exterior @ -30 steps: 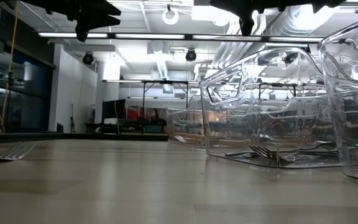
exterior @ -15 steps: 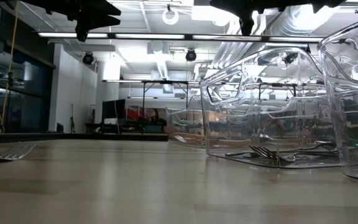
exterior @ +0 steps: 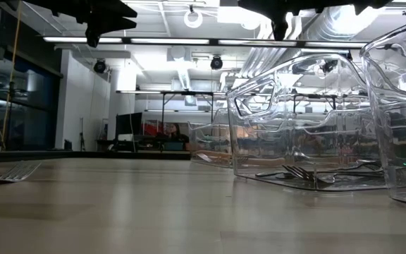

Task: Sort silverware by color (type)
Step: Put the light orange fork into the left transparent bin

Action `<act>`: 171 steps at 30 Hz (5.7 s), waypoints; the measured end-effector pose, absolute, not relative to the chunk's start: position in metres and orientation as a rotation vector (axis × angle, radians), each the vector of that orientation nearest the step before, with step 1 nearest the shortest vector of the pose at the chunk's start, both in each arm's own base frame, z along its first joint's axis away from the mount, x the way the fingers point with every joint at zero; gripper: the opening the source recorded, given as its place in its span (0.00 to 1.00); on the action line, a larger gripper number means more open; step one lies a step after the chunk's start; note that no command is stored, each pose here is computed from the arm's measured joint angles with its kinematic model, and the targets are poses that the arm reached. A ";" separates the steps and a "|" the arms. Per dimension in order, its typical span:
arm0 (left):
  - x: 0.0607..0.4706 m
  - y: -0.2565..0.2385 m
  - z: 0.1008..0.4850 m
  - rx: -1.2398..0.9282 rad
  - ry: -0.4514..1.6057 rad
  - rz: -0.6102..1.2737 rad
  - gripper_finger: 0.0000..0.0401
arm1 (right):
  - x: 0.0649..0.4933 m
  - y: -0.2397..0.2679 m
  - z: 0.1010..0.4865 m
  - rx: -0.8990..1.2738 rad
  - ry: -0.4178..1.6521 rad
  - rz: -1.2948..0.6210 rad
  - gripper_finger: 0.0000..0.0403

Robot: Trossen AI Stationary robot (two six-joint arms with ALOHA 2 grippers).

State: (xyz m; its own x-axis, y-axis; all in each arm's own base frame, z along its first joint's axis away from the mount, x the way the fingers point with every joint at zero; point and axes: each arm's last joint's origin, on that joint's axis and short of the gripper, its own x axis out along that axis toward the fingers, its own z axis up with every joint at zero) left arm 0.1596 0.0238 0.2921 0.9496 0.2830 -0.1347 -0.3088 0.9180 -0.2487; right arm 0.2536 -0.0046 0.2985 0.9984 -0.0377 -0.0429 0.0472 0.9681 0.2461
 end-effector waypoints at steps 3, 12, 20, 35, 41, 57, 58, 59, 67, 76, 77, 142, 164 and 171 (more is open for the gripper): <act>0.160 0.024 0.292 -0.271 0.097 0.304 0.28 | 0.254 -0.005 0.299 0.242 0.038 -0.043 0.18; 0.160 0.024 0.292 -0.271 0.096 0.305 0.28 | 0.254 -0.005 0.299 0.269 0.038 -0.044 0.18; 0.160 0.024 0.292 -0.271 0.097 0.305 0.28 | 0.254 -0.005 0.298 0.269 0.038 -0.044 0.18; 0.160 0.024 0.292 -0.271 0.096 0.304 0.28 | 0.254 -0.005 0.296 0.268 0.061 -0.047 0.18; 0.160 0.024 0.292 -0.271 0.096 0.304 0.28 | 0.254 -0.005 0.296 0.268 0.061 -0.047 0.18; 0.160 0.024 0.292 -0.277 0.095 0.305 0.28 | 0.254 -0.005 0.296 0.270 0.061 -0.047 0.18; 0.160 0.024 0.292 -0.279 0.095 0.305 0.28 | 0.254 -0.005 0.296 0.271 0.061 -0.047 0.18; 0.160 0.024 0.292 -0.280 0.094 0.308 0.28 | 0.254 -0.005 0.296 0.271 0.061 -0.047 0.18; 0.160 0.024 0.292 -0.314 0.088 0.313 0.38 | 0.254 -0.005 0.296 0.271 0.062 -0.047 0.18; 0.161 0.018 0.293 -0.488 0.098 0.129 0.43 | 0.254 -0.004 0.295 0.269 0.069 -0.048 0.18; 0.161 0.017 0.293 -0.524 0.106 0.090 0.43 | 0.254 -0.005 0.295 0.269 0.075 -0.049 0.18; 0.177 -0.058 0.123 -0.357 1.012 -0.182 0.43 | 0.251 -0.008 0.282 0.283 0.201 -0.126 0.18; 0.188 -0.063 0.108 -0.377 1.027 -0.222 0.38 | 0.251 -0.008 0.281 0.305 0.205 -0.137 0.18; 0.185 -0.062 0.106 -0.371 1.067 -0.207 0.20 | 0.251 -0.008 0.281 0.305 0.205 -0.138 0.18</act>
State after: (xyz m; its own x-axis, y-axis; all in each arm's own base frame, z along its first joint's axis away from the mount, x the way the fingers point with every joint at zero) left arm 0.1847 -0.0616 0.1057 0.4717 -0.3414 -0.8130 -0.0124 0.9194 -0.3932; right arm 0.2513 -0.0079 0.2814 0.9699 -0.1032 -0.2204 0.1649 0.9447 0.2834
